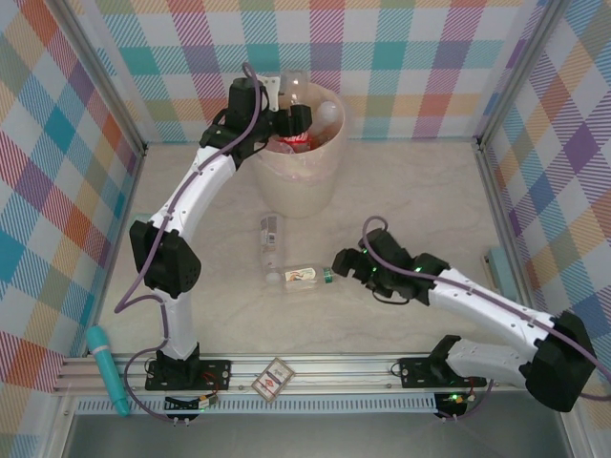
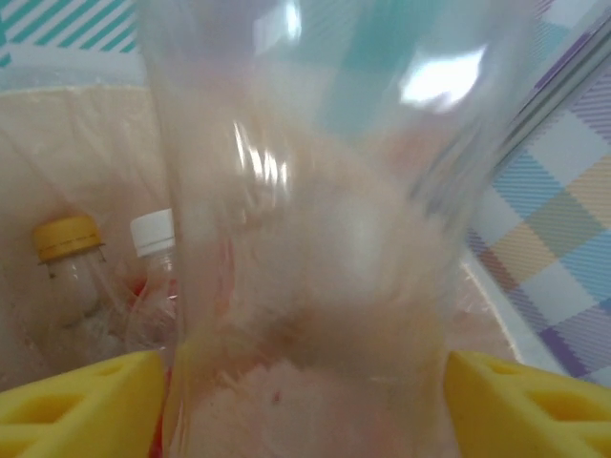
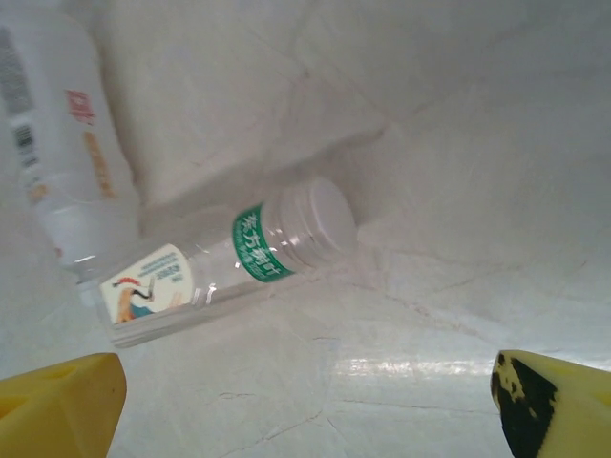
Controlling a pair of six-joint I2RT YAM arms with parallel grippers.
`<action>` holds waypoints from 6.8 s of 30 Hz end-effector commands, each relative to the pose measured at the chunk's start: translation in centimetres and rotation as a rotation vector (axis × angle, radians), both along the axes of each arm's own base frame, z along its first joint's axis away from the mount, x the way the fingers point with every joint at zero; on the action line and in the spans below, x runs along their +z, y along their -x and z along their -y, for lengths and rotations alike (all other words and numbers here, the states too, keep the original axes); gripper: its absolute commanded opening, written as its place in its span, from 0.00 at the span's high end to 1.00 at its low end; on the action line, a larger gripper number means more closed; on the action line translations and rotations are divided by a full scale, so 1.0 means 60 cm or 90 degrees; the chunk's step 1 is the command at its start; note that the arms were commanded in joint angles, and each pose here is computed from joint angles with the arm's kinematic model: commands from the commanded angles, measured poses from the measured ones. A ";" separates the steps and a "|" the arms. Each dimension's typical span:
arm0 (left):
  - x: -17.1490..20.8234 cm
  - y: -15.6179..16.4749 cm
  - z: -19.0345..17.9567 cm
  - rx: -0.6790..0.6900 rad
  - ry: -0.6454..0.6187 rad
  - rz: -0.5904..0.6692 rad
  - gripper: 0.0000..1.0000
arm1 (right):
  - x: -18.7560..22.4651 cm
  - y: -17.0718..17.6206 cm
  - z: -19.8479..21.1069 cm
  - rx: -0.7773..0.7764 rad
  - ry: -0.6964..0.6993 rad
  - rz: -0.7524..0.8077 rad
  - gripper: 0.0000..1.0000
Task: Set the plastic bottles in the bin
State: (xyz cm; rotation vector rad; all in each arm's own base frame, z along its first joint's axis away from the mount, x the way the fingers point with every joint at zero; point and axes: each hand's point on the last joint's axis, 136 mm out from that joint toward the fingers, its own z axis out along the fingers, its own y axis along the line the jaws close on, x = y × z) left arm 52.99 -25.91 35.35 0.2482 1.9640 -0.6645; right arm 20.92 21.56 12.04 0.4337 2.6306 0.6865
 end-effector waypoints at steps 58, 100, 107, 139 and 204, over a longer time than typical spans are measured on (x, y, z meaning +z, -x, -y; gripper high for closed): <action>-0.411 0.361 -0.205 0.210 0.064 -0.467 0.05 | -0.070 -0.166 -0.100 -0.056 0.031 0.059 0.61; -0.504 0.362 -0.145 0.195 -0.080 -0.473 0.38 | 0.486 -0.554 -0.127 0.035 0.143 0.591 0.65; -0.466 0.357 -0.151 0.198 -0.084 -0.448 0.38 | 0.381 -0.545 -0.156 0.069 0.131 0.504 0.63; 0.073 0.278 -0.165 0.115 -0.010 0.040 0.39 | 0.547 -0.330 -0.160 0.251 -0.054 0.510 0.11; -0.103 0.251 -0.148 0.151 0.225 -0.198 0.01 | 0.467 -0.601 -0.256 0.190 0.092 0.724 0.39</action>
